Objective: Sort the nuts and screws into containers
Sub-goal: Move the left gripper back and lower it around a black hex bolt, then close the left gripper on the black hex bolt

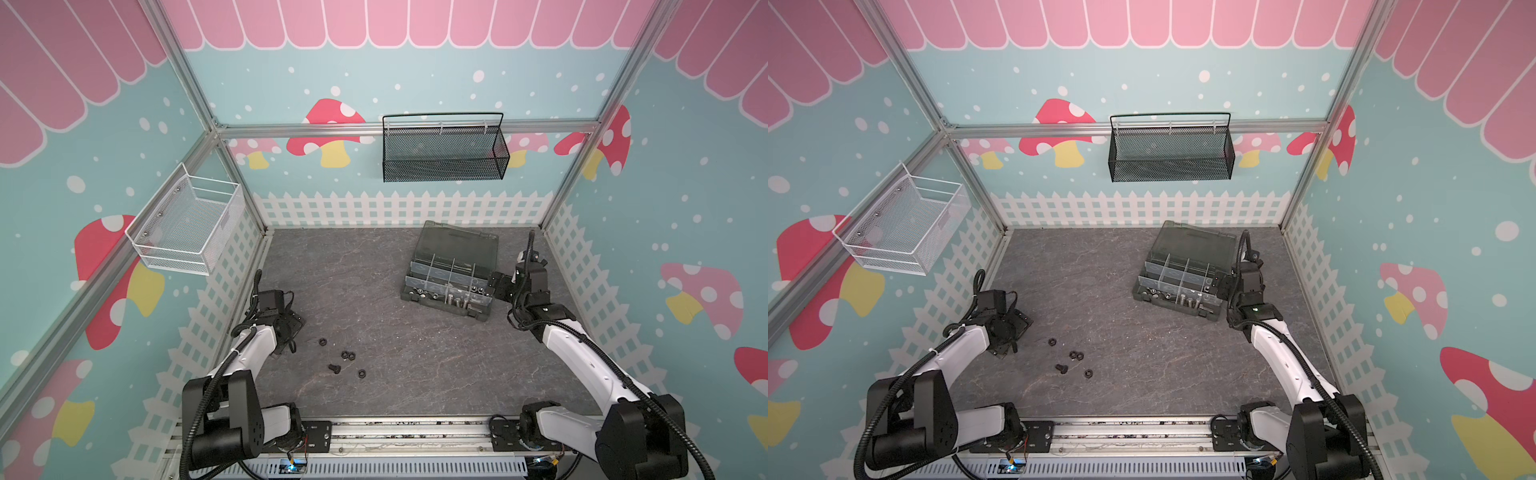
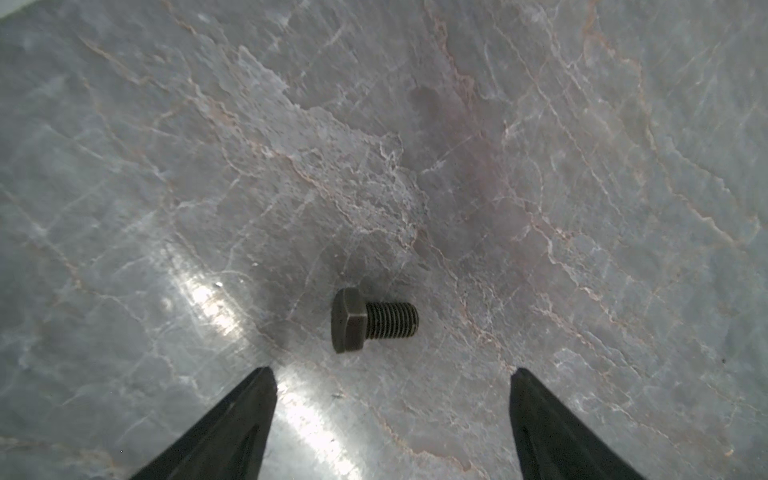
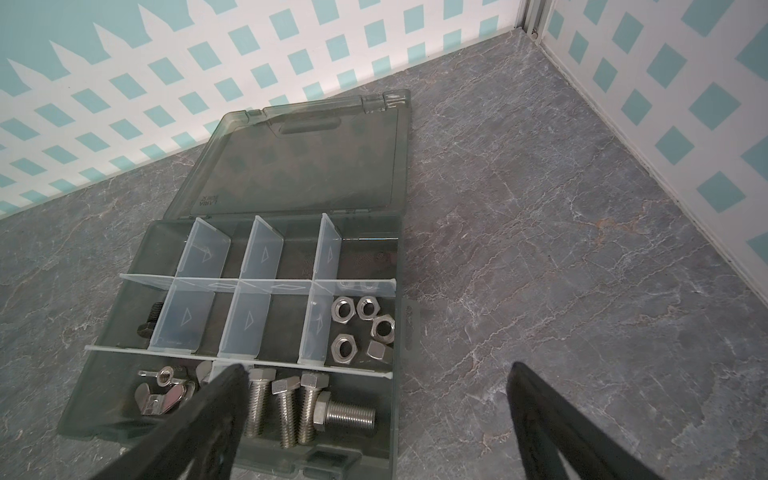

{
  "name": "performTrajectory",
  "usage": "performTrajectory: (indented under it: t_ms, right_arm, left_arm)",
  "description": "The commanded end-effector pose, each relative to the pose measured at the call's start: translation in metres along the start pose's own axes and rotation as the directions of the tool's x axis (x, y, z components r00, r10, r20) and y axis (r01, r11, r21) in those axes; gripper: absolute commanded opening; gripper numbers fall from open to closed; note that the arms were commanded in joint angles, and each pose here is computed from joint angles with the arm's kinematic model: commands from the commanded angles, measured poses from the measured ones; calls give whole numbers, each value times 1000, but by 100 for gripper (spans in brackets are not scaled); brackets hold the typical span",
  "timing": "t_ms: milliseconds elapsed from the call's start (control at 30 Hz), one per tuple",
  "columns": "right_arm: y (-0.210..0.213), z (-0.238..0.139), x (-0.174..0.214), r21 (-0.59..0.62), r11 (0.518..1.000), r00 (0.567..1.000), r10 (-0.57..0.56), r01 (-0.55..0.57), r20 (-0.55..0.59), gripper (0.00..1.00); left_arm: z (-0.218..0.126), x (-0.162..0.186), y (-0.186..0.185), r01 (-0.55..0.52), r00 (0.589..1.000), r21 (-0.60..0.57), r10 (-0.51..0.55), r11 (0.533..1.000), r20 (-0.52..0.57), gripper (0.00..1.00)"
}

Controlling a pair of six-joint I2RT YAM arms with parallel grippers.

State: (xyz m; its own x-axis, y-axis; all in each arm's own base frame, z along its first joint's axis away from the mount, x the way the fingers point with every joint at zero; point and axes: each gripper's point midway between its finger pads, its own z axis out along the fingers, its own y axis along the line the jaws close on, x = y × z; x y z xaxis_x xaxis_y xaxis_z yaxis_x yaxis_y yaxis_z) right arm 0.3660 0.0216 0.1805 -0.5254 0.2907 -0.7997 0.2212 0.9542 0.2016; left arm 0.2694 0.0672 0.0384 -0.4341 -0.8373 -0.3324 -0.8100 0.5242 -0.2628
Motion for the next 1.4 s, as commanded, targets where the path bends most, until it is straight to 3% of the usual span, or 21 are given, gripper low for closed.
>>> performTrajectory:
  t_ms: [0,200,467,833,1133,1367]
  right_arm:
    - [-1,3,-6,11,1000,1000,-4,4,16,98]
    - [0,7,-4,11,1000,1000,-8,8,6,98]
    - [1,9,-3,8,1000,1000,-10,10,1,98]
    - [2,8,-6,7,1000,1000,-4,4,3,98]
    - [0,6,-12,24,1000,1000,12,-12,22,98]
    - [-3,1,-17,37,999,999,26,-28,44,98]
  left_arm:
    - [6,-3,-4,35,999,22,-36,999,10,83]
    - [16,-3,-5,43,999,10,-43,999,1,73]
    - [27,-10,-9,45,999,-8,-45,999,8,72]
    - [47,-18,-25,26,1000,-8,-26,1000,-18,61]
    - [39,-9,-13,-2,998,-67,-2,998,-57,59]
    - [32,2,1,-55,995,-129,45,990,-84,53]
